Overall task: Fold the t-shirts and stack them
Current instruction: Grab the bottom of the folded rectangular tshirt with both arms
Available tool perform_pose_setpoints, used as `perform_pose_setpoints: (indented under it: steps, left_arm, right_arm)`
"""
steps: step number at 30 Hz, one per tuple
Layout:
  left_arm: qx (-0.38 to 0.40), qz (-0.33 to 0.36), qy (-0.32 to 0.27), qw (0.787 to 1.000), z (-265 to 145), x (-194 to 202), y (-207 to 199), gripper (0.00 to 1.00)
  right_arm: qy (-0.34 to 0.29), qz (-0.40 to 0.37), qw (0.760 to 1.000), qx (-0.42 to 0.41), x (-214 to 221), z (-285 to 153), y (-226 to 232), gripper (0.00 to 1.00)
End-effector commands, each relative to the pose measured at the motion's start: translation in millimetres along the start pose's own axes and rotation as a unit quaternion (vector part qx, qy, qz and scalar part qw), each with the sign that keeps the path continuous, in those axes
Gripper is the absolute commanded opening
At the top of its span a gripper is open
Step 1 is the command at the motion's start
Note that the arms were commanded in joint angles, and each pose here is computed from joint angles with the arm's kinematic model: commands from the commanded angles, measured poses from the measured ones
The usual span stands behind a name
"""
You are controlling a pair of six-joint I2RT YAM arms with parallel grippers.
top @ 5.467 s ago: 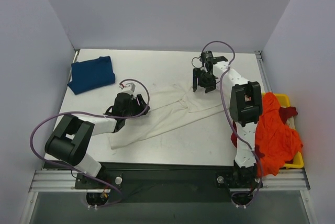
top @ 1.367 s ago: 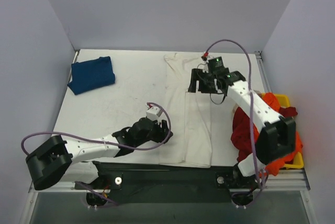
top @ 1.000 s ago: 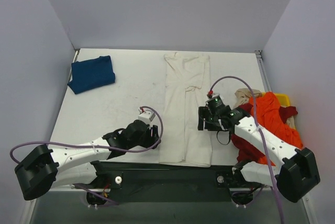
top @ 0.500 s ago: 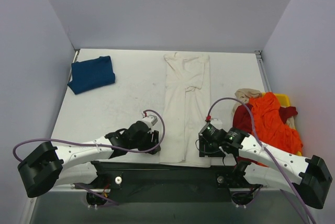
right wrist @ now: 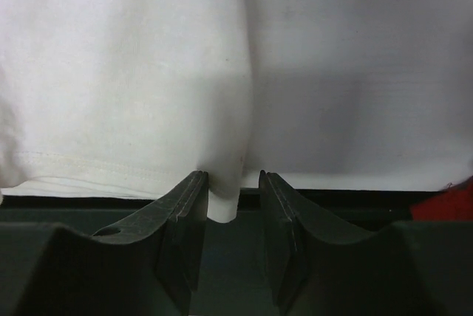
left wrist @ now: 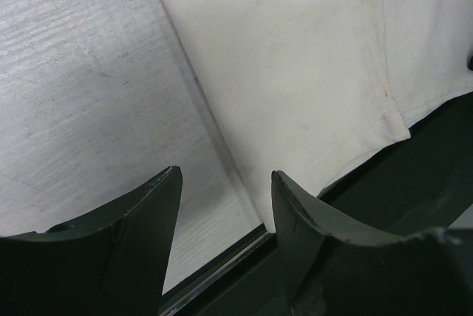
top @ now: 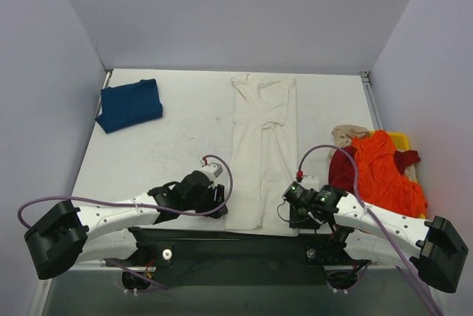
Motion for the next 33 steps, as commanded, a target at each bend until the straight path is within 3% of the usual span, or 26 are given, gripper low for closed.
perform_pose_setpoints:
  steps: [1,16,33]
  left_arm:
    - [0.015,-0.003,-0.002,1.0,-0.8,-1.7,-8.4,0.62]
    - [0.015,-0.014,0.026,0.999,2.0,18.0,-7.1,0.57]
    - [0.017,-0.017,0.051,0.998,3.9,37.9,-11.2,0.47]
  right_arm:
    - [0.008,0.004,1.0,0.017,7.8,3.2,-6.6,0.34]
    - [0.028,-0.006,1.0,-0.01,21.2,10.7,3.9,0.22]
    - [0.021,-0.009,1.0,-0.009,23.1,11.2,4.3,0.21]
Point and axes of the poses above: each gripper's point midway between its finger pads, its own z axis out along the fingers, its own y axis along the line the jaws close on, x = y × z, the point moved 3 cm from there along -z, back along the fingers, and after that the axes turned 13 degrees about -z, right-handed, at the moved point
